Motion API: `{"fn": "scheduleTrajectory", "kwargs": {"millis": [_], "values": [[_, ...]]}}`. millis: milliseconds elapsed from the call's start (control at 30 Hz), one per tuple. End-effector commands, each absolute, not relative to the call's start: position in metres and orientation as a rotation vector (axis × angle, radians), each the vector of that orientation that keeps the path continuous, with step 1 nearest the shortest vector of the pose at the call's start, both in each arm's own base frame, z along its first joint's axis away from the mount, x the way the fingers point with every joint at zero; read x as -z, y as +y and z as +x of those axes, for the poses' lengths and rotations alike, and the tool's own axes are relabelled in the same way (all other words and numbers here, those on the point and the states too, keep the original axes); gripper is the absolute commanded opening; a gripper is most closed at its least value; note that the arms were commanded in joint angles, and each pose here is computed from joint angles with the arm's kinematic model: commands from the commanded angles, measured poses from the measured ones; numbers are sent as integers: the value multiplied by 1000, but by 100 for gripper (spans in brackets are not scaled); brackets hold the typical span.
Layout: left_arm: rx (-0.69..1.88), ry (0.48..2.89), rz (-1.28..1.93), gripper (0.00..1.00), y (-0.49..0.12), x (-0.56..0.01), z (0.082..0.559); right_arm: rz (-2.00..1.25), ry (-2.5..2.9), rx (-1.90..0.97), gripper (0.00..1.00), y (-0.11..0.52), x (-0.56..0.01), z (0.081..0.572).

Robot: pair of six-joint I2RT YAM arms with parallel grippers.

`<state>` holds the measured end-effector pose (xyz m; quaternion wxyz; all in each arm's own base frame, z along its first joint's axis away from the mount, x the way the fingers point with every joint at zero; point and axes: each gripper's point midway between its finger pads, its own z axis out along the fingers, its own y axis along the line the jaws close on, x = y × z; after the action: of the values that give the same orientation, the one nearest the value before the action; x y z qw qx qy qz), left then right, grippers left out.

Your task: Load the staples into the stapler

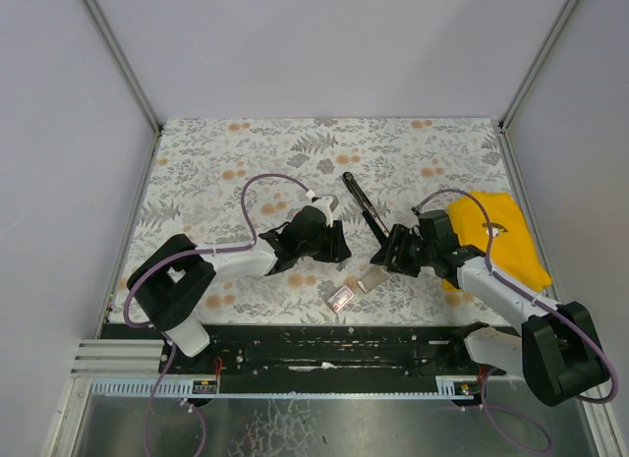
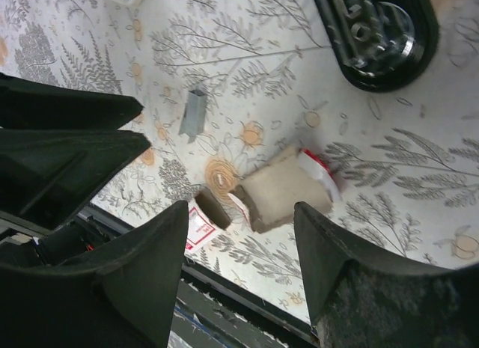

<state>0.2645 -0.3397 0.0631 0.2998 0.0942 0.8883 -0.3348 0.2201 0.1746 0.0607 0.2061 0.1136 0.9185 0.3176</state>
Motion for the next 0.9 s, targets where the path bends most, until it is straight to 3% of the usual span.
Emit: {"fn": "scheduleTrajectory", "kwargs": {"millis": [0, 367, 867], "values": [[775, 2346, 267, 40, -325, -59, 272, 216, 2483, -862, 65, 192, -86, 243], [636, 2381, 475, 48, -336, -32, 256, 227, 2509, -837, 62, 217, -76, 258], [506, 2394, 549, 34, -332, -14, 252, 216, 2566, -813, 57, 244, -59, 269]]}}
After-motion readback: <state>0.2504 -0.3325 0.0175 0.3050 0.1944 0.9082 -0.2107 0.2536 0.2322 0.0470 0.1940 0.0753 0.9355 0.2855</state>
